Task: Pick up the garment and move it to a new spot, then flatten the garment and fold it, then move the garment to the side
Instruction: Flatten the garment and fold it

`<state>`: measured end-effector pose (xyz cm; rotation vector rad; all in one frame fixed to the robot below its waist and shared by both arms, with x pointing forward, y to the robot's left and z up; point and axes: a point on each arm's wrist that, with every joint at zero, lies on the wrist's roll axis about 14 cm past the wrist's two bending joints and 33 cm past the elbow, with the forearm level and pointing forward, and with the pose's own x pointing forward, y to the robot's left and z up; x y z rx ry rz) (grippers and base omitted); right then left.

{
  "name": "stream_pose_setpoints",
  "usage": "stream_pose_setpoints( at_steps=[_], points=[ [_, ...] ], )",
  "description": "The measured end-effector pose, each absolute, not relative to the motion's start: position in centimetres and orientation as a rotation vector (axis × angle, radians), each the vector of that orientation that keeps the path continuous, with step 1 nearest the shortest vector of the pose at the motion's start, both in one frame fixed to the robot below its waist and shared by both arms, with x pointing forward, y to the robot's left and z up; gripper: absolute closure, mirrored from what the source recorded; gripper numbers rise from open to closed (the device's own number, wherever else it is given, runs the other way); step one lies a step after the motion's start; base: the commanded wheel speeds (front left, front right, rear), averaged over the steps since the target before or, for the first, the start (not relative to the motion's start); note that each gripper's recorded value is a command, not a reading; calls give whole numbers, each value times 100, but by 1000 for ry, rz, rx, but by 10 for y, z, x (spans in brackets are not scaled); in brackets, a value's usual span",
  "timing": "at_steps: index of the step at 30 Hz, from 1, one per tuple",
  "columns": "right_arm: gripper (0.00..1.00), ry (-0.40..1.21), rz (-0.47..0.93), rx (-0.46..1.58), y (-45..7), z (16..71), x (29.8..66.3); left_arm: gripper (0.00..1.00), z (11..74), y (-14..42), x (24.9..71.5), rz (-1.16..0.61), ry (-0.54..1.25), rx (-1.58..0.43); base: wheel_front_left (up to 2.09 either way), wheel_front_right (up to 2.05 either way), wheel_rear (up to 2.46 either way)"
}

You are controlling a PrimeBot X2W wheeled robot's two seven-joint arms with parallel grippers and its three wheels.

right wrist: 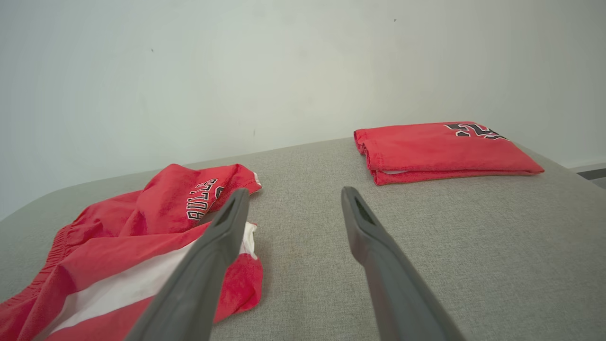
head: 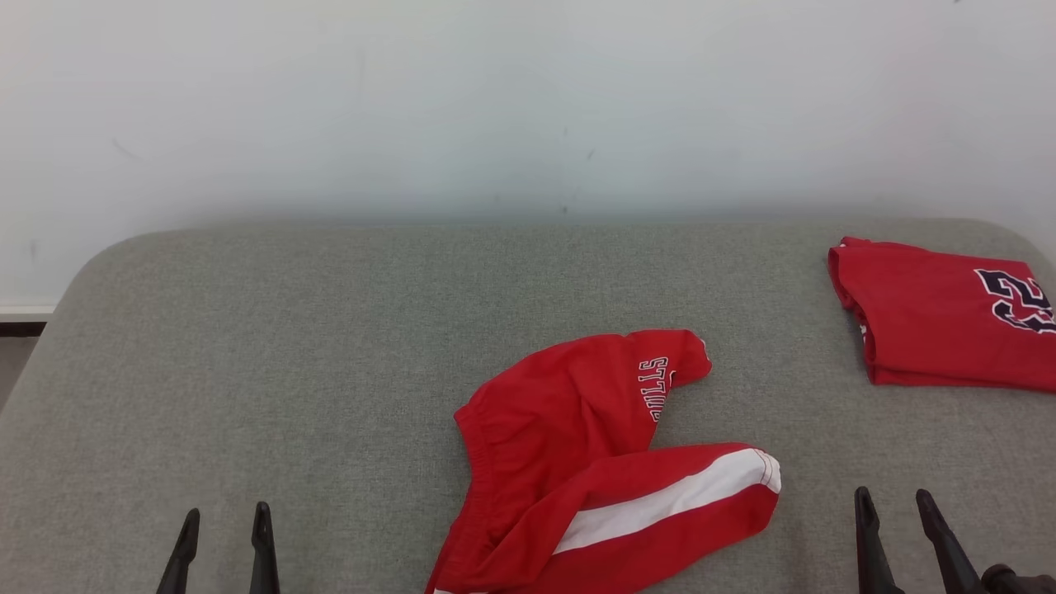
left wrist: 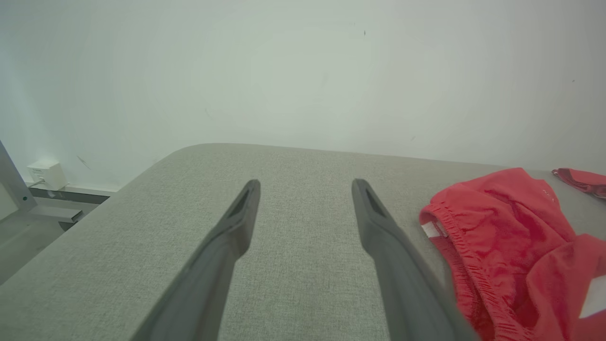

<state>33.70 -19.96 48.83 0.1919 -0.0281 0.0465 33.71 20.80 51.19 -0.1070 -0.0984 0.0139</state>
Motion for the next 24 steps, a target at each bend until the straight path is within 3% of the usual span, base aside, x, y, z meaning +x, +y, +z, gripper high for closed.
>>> stream_pose_setpoints(
  at_steps=[24],
  points=[
    [0,-21,90,177,-186,487,333,0,495,203,336,-6,-49,-106,0,0,0]
  ],
)
